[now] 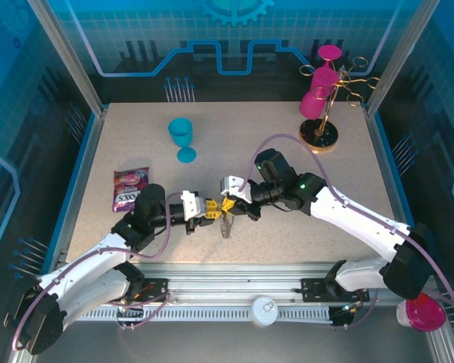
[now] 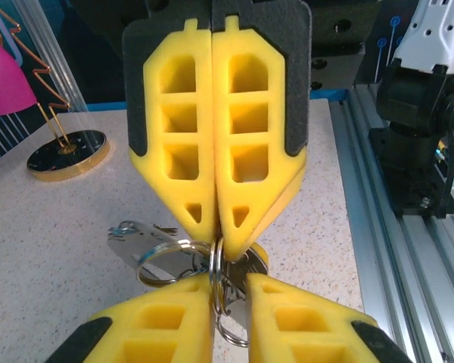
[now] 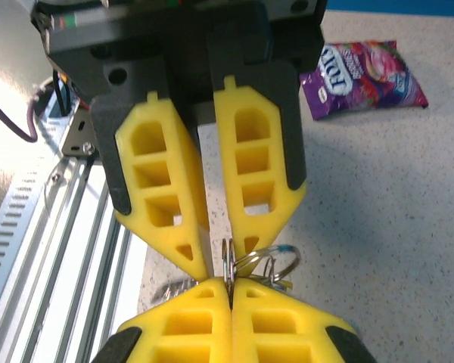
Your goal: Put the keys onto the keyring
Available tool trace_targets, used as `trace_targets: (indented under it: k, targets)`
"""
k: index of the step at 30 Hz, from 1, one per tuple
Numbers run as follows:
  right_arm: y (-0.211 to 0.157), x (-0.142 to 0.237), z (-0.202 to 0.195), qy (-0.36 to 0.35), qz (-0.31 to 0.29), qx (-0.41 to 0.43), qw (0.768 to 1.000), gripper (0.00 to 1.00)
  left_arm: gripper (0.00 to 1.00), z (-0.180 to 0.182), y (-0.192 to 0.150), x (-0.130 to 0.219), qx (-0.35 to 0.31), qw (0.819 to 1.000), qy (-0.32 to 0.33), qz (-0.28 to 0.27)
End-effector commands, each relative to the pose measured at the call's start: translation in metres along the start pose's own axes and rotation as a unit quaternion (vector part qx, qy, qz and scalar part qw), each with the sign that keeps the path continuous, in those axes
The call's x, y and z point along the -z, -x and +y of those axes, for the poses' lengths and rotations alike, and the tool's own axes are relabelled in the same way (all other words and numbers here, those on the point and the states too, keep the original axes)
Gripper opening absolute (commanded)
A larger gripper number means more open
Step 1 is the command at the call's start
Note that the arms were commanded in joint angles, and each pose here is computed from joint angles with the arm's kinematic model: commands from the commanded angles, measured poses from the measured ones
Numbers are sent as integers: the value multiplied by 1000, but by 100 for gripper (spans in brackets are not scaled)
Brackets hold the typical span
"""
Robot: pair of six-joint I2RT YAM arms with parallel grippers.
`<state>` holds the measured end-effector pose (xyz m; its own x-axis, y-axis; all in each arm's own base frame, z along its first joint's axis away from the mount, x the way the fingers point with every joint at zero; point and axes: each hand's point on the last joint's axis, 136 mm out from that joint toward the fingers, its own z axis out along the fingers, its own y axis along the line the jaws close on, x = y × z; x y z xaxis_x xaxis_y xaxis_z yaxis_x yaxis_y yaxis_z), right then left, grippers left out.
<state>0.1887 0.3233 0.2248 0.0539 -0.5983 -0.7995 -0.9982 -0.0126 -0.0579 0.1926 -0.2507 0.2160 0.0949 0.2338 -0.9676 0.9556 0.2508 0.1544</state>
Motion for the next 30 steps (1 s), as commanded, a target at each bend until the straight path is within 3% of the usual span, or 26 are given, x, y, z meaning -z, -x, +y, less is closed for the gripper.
trace_targets:
  k: [1,6,20,23,24,30]
  targets:
    - [-5,1,5,8,45,24,999,0,17,0,10,-1,-13,1000,-7,2]
    - [-4,-3,5,18,65,34,997,0,15,-2,8,-2,-7,1000,-18,7]
    - [11,-2,7,23,27,17,999,1,0,-1,7,-3,-14,1000,-20,16]
    - [8,7,-6,-15,-4,-16,1000,34,0,-2,10,-1,-21,1000,-16,5]
    - [5,12,-12,-28,-23,-36,999,40,0,-2,11,0,-24,1000,-12,0]
    - [-3,19,-11,-32,-84,-111,990,38,0,0,17,2,-29,999,0,-24]
